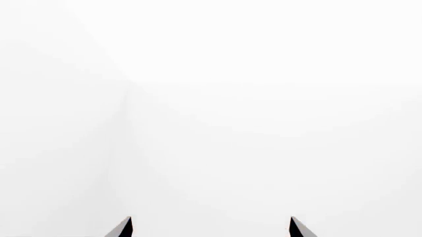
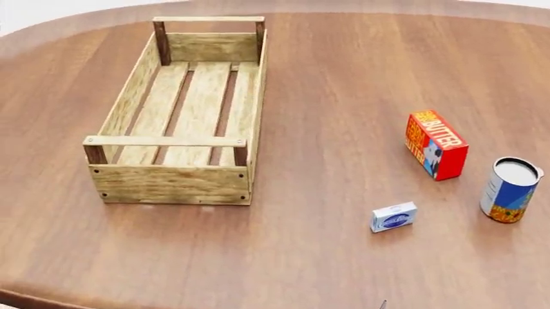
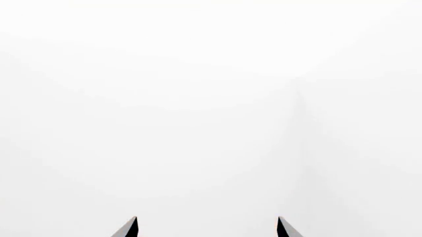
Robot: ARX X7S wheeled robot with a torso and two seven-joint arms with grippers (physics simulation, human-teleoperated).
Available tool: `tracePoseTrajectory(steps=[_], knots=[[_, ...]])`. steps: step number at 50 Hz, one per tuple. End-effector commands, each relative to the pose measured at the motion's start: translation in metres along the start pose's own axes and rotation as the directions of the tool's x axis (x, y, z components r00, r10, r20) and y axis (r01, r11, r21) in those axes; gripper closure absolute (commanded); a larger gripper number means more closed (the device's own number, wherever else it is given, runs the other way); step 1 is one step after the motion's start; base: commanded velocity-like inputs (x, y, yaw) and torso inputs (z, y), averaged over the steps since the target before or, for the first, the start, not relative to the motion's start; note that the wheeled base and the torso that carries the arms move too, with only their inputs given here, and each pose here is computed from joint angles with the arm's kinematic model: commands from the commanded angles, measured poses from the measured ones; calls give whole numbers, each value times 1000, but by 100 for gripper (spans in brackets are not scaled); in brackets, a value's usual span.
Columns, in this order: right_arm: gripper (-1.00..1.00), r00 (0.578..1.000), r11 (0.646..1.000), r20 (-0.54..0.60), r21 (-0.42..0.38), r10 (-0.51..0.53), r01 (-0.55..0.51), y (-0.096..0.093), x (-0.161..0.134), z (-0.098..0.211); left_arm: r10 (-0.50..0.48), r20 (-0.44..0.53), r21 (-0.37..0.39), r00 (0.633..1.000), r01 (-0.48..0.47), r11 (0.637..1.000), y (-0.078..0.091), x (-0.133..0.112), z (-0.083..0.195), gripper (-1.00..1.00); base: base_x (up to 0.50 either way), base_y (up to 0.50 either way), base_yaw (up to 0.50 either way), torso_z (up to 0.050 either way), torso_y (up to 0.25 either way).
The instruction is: Pick up the cream cheese and put it in the tray.
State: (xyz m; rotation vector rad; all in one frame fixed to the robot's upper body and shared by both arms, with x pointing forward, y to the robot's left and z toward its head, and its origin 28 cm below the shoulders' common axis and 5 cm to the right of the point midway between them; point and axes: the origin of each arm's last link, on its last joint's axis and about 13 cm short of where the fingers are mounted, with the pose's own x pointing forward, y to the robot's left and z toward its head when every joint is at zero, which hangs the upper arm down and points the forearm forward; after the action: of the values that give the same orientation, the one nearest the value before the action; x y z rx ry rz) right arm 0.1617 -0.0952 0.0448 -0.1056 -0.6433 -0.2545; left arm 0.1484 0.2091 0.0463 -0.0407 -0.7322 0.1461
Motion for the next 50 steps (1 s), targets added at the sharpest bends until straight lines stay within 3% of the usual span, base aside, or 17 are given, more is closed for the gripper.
tracePoseTrajectory(steps=[1, 37, 50], knots=[[-100, 1000, 1000, -18, 5, -3, 3, 0, 1, 0, 3, -7, -2, 1000, -3, 1000, 0, 0, -1, -100, 66, 344, 0, 0, 0], [-100, 999, 999, -46, 31, -12, 14, -2, 3, -1, 6, -11, -3, 1000, -6, 1000, 0, 1, 0, -100, 104, 344, 0, 0, 0], [-100, 998, 999, -60, 42, -20, 23, -2, 3, 0, 7, -8, -8, 1000, -7, 1000, 0, 1, 0, -100, 140, 167, 0, 0, 0]])
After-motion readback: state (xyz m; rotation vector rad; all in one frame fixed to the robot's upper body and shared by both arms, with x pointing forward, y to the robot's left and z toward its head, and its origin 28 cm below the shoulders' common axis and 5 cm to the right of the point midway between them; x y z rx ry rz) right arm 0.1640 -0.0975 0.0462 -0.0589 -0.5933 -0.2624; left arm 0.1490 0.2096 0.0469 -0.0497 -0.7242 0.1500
